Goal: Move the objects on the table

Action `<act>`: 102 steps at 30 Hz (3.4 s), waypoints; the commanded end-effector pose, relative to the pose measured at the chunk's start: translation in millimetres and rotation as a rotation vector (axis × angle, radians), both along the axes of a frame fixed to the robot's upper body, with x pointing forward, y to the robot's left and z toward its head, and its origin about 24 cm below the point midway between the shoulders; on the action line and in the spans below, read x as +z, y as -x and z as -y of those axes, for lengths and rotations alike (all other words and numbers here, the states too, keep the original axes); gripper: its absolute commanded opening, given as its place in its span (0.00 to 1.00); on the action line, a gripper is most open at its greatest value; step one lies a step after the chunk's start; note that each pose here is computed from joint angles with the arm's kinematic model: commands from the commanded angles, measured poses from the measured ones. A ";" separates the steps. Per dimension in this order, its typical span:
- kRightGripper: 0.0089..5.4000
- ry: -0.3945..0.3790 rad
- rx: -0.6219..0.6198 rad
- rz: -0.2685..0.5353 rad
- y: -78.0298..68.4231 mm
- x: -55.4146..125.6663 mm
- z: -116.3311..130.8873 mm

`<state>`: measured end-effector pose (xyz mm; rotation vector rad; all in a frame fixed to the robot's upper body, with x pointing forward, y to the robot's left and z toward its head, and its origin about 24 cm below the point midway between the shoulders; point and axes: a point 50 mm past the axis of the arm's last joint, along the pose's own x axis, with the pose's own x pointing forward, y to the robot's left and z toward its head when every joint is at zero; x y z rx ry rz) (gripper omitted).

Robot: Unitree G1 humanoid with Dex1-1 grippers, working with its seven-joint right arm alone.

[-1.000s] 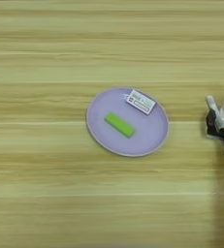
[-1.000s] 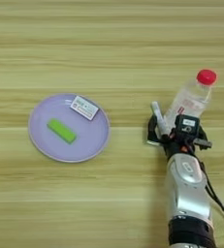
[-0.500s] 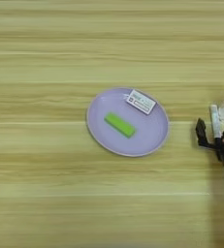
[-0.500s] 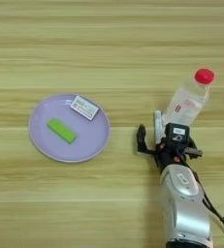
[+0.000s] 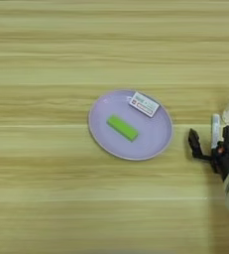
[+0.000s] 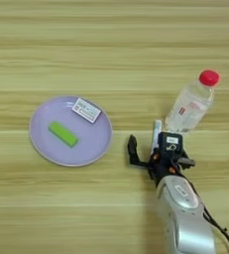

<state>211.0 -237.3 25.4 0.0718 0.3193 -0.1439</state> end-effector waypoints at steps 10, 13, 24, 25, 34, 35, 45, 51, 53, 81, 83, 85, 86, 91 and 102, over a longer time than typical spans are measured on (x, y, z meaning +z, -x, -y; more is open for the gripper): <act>1.00 -0.075 0.060 0.078 -15.0 17.2 -6.6; 1.00 -0.082 0.065 0.075 -19.4 14.8 -5.2; 1.00 -0.082 0.090 0.085 -38.6 10.6 -7.8; 1.00 -0.081 0.093 0.086 -39.9 10.2 -8.2; 1.00 -0.071 0.128 0.098 -54.9 9.3 -12.7; 1.00 -0.069 0.129 0.102 -55.9 9.9 -13.0; 1.00 0.049 0.182 0.215 -58.1 34.4 -18.9; 1.00 0.103 0.205 0.277 -57.9 50.8 -20.4; 1.00 0.110 0.214 0.286 -58.3 53.3 -21.3; 1.00 0.446 0.599 0.345 -79.0 71.4 -74.6; 1.00 0.469 0.628 0.339 -79.3 68.6 -78.7; 1.00 0.498 0.639 0.335 -80.3 66.6 -80.2; 1.00 0.507 0.646 0.334 -81.0 65.7 -80.8; 1.00 0.531 0.682 0.312 -85.4 58.8 -85.6; 1.00 0.558 0.684 0.275 -98.5 50.4 -80.5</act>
